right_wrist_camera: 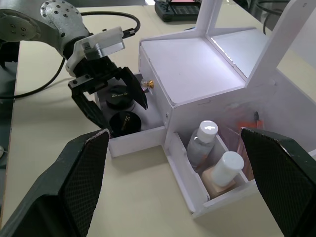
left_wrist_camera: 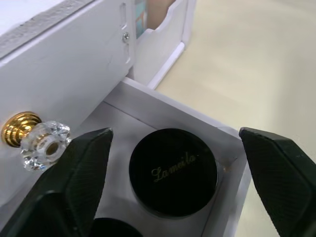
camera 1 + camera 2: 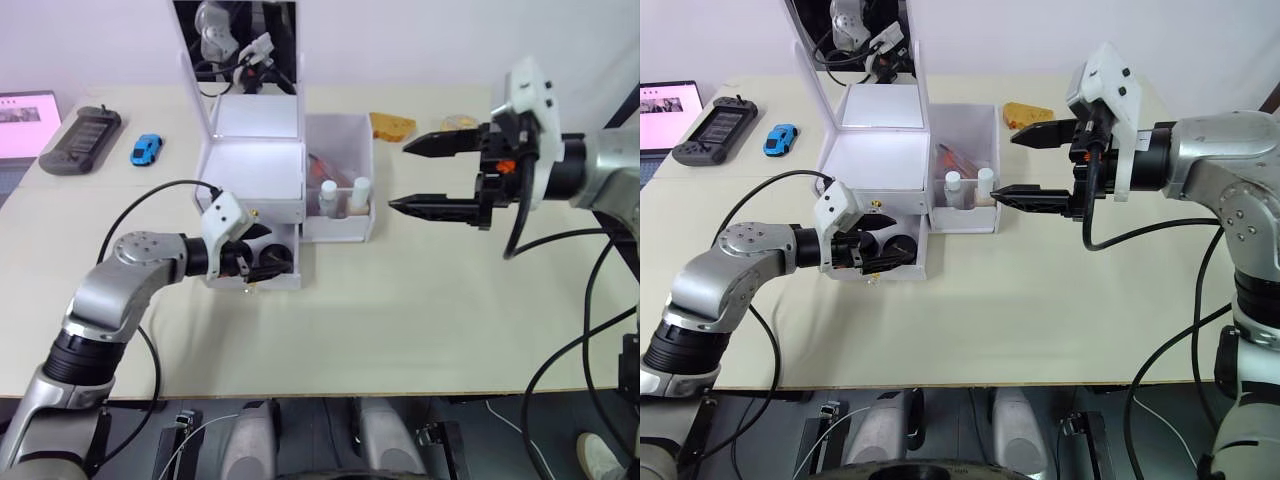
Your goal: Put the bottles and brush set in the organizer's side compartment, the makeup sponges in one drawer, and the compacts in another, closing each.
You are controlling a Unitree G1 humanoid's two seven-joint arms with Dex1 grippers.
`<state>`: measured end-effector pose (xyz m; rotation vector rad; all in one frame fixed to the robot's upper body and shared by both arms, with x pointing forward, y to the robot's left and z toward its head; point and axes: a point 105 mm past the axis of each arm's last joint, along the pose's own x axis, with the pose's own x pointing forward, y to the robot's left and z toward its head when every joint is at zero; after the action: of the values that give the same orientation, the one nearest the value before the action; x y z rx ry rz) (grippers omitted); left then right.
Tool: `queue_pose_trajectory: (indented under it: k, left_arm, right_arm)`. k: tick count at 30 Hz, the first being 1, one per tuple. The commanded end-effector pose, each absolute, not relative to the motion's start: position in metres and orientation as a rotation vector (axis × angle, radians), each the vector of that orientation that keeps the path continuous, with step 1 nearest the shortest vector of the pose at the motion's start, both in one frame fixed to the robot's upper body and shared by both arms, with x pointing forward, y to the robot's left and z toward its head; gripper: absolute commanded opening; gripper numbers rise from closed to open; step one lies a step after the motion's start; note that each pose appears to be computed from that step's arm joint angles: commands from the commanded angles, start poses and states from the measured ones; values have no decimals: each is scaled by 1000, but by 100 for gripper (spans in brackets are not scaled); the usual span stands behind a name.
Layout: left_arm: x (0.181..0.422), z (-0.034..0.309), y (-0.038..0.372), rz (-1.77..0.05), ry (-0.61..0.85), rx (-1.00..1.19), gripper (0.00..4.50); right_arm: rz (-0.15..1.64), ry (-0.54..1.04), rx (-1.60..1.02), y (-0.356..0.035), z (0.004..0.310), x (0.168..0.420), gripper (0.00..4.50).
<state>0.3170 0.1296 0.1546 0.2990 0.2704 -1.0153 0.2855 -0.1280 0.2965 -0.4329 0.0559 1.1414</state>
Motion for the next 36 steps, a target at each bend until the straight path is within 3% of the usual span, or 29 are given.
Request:
queue_pose_trajectory:
  k: [1, 12, 19, 26, 33, 36]
  left_arm:
    - [314, 180, 135, -1004, 197, 315, 446]
    - [260, 218, 163, -1043, 151, 135, 446]
    - [239, 198, 198, -940, 180, 173, 446]
    - [223, 164, 224, -817, 226, 28, 446]
    - [204, 129, 235, -729, 265, -19, 446]
    - [206, 122, 233, -672, 216, -47, 360]
  right_arm:
    - [1138, -3, -473, -127, 311, 280, 450]
    - [1206, -9, -497, -132, 307, 278, 450]
    - [1168, -77, -574, -154, 283, 290, 450]
    - [1132, -19, -525, -185, 258, 297, 450]
    - [1126, 21, -525, -185, 241, 301, 450]
    - [1119, 24, -525, -184, 243, 299, 450]
